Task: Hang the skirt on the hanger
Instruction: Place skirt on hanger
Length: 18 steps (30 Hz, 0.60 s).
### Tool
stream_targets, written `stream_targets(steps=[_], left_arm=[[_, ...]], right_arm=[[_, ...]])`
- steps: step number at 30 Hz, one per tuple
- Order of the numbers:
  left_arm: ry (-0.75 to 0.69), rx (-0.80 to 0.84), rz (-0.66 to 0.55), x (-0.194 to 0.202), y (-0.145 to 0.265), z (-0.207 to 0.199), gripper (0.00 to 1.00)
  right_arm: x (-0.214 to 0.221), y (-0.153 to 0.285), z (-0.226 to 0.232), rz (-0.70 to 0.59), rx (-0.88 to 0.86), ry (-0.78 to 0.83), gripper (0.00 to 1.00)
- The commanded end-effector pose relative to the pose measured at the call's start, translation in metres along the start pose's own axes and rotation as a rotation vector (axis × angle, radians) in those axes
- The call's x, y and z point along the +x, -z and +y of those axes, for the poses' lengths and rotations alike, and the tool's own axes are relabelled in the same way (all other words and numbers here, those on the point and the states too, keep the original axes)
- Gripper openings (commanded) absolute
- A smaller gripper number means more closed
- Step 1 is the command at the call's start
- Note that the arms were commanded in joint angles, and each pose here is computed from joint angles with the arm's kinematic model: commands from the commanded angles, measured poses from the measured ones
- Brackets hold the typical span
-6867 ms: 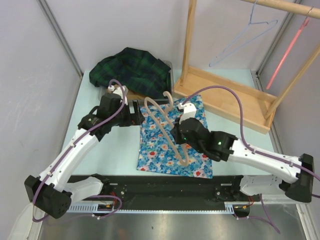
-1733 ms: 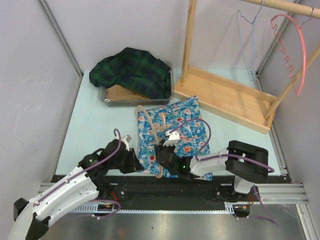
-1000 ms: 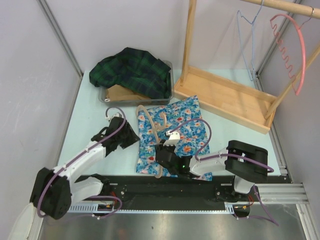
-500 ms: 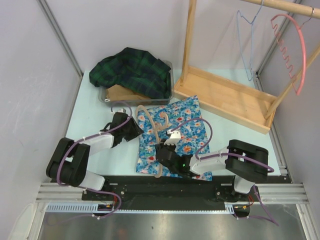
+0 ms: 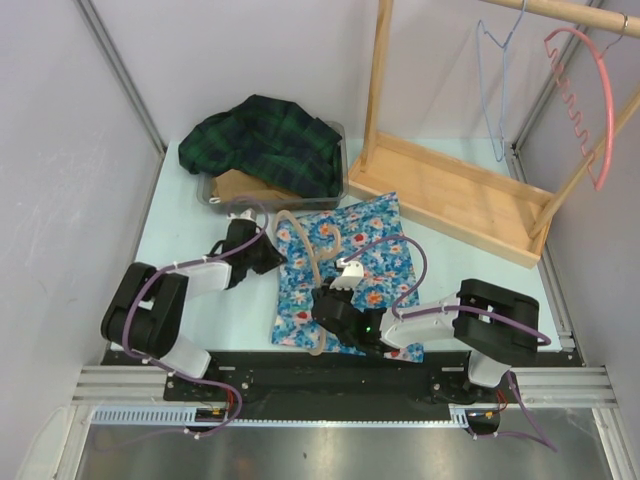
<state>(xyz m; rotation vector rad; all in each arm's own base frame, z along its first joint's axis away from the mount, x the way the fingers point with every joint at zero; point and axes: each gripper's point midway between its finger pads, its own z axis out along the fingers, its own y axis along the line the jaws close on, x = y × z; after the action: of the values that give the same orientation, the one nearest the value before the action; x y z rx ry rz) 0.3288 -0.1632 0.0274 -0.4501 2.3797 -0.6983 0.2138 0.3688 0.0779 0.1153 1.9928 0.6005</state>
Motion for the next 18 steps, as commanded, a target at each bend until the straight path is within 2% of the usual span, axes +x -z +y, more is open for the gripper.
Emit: stream_targets(steps=[1,9,18], left_arm=[[-0.017,-0.03,-0.015,-0.006,0.015,0.001,0.0],[-0.037,-0.026,-0.046,-0.005,0.044,0.0,0.0],[-0.03,-0.132,-0.049,0.005,0.06,0.025,0.0]], right_arm=[[-0.014,0.002,-0.005,-0.032,0.048,-0.021,0.0],[-0.026,-0.003,-0.014,-0.065,0.082,-0.039,0.0],[-0.038,0.004,-0.031,-0.102,0.151,-0.007,0.0]])
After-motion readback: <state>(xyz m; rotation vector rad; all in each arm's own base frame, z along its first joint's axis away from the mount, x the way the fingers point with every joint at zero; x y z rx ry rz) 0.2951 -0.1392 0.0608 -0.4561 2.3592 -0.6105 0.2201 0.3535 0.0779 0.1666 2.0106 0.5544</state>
